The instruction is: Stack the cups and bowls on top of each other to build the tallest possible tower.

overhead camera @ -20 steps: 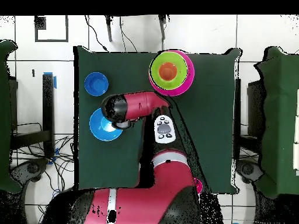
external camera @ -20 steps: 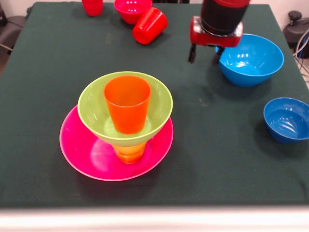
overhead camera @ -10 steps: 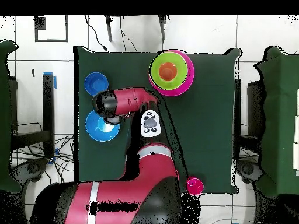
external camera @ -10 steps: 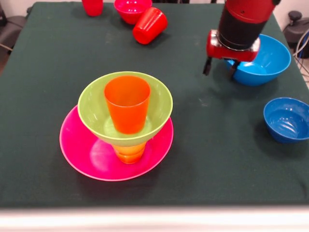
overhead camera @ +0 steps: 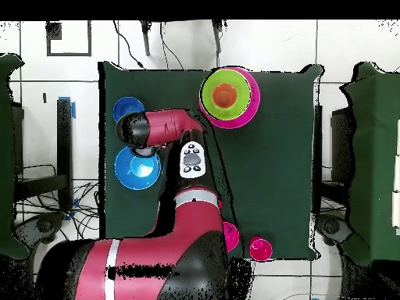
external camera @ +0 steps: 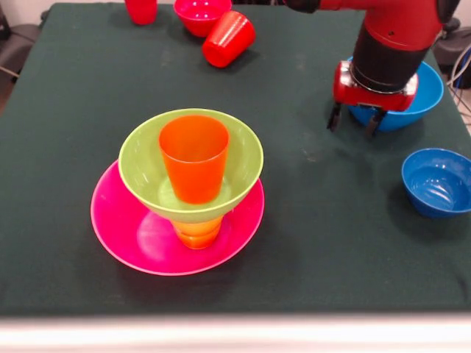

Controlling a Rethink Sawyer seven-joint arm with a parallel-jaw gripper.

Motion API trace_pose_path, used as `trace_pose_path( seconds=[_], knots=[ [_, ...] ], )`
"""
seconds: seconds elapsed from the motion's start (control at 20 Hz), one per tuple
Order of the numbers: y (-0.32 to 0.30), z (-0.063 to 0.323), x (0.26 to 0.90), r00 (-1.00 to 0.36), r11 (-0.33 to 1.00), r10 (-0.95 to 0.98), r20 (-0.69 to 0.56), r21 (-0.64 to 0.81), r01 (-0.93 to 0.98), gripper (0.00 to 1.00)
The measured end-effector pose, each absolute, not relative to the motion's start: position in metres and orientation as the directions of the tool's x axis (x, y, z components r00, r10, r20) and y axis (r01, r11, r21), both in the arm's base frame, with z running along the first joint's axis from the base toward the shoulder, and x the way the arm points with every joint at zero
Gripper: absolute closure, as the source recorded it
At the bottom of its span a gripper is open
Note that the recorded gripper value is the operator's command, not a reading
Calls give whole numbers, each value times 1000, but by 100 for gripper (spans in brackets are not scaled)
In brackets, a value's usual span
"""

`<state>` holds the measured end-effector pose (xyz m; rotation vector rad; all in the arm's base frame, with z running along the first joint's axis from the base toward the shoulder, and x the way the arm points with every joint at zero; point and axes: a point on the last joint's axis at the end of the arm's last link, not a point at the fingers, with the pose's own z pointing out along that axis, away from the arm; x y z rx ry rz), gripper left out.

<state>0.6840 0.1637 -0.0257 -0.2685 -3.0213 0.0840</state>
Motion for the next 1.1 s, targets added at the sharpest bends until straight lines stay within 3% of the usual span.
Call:
trace_pose_path(
  seconds=[1.1],
  knots=[
    [169,-19,778,-964,964,267,-6,-12,267,0]
  ],
)
